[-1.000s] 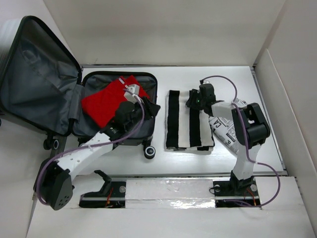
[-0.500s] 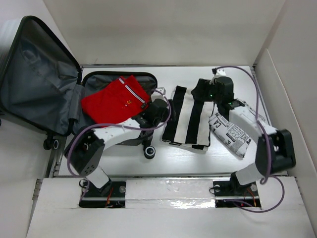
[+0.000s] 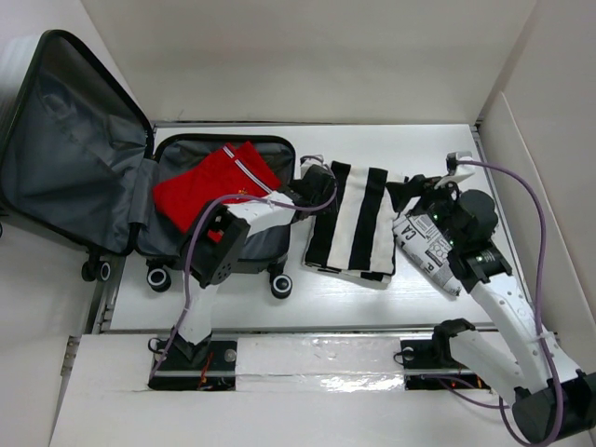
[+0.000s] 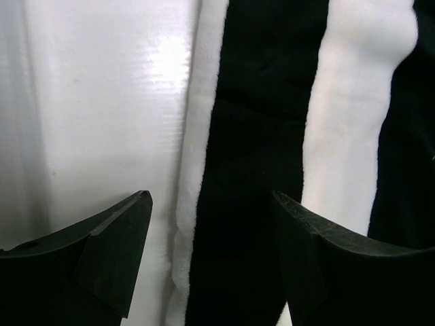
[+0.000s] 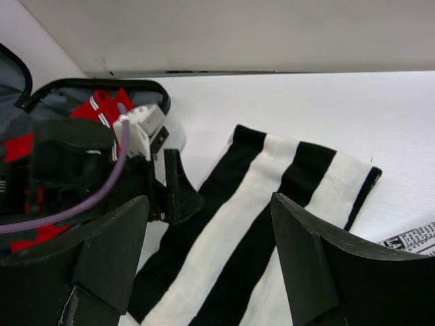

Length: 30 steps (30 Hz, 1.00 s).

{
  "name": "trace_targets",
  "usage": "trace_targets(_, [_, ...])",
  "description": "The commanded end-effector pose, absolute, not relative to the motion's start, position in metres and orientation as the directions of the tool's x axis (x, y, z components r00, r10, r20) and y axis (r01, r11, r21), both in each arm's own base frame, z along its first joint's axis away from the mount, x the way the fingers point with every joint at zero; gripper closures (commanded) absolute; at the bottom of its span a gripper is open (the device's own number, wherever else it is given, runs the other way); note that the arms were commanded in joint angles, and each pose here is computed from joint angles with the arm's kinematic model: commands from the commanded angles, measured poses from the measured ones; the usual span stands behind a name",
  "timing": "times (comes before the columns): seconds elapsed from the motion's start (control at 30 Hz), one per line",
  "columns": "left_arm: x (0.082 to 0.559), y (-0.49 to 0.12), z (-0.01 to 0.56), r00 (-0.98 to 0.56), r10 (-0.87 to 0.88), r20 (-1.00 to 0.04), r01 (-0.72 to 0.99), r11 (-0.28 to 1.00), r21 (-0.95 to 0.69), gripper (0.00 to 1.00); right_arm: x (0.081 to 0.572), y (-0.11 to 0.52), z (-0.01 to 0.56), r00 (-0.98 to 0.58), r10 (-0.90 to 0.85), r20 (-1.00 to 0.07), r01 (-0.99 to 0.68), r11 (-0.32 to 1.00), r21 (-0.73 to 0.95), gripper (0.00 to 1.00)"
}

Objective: Pack the luggage

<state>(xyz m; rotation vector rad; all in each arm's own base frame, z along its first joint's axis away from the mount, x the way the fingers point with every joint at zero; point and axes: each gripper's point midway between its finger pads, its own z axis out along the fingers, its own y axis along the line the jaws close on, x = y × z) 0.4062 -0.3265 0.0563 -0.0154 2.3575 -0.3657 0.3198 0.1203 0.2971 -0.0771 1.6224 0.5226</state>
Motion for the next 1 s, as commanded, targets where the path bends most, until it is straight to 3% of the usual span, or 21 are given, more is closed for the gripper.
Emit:
trace_targets(0.0, [0.398,-0.323,0.051,-0.768,-0.121,-0.629,0.076,0.958,-0.276,0.33,0.314,0.119,0.291,-0.138,0.229,-0.963,-0.359,0.895,0.265,0.22])
trace_targets(0.23, [0.373,-0.342,0.011,-0.862,-0.115,-0.495,0.102,0.915,-0.39,0.34,0.31,0.129,0.292,-0.144,0.225,-0.964,-0.4,0.878,0.265,0.21])
trace_targets(0.37, [0.362,-0.369,0.007,-0.884,-0.103,-0.456,0.141,0.871,-0.47,0.4,0.307,0.131,0.296,-0.134,0.228,-0.964,-0.408,0.874,0.263,0.21])
trace_targets(0.47, [0.358,-0.384,0.008,-0.888,-0.112,-0.447,0.158,0.837,-0.524,0.57,0.304,0.13,0.299,-0.125,0.23,-0.965,-0.409,0.874,0.262,0.21])
trace_targets(0.6, [0.365,-0.39,0.019,-0.861,-0.152,-0.485,0.175,0.808,-0.563,1.0,0.294,0.13,0.312,-0.099,0.241,-0.965,-0.426,0.866,0.26,0.21])
trace_targets(0.7, [0.372,-0.394,0.048,-0.826,-0.164,-0.539,0.22,0.786,-0.577,1.0,0.284,0.131,0.321,-0.079,0.252,-0.965,-0.444,0.857,0.26,0.22])
trace_targets(0.97, [0.396,-0.394,0.222,-0.649,-0.189,-0.736,0.425,0.713,-0.558,1.0,0.278,0.125,0.325,-0.052,0.271,-0.961,-0.425,0.865,0.267,0.22])
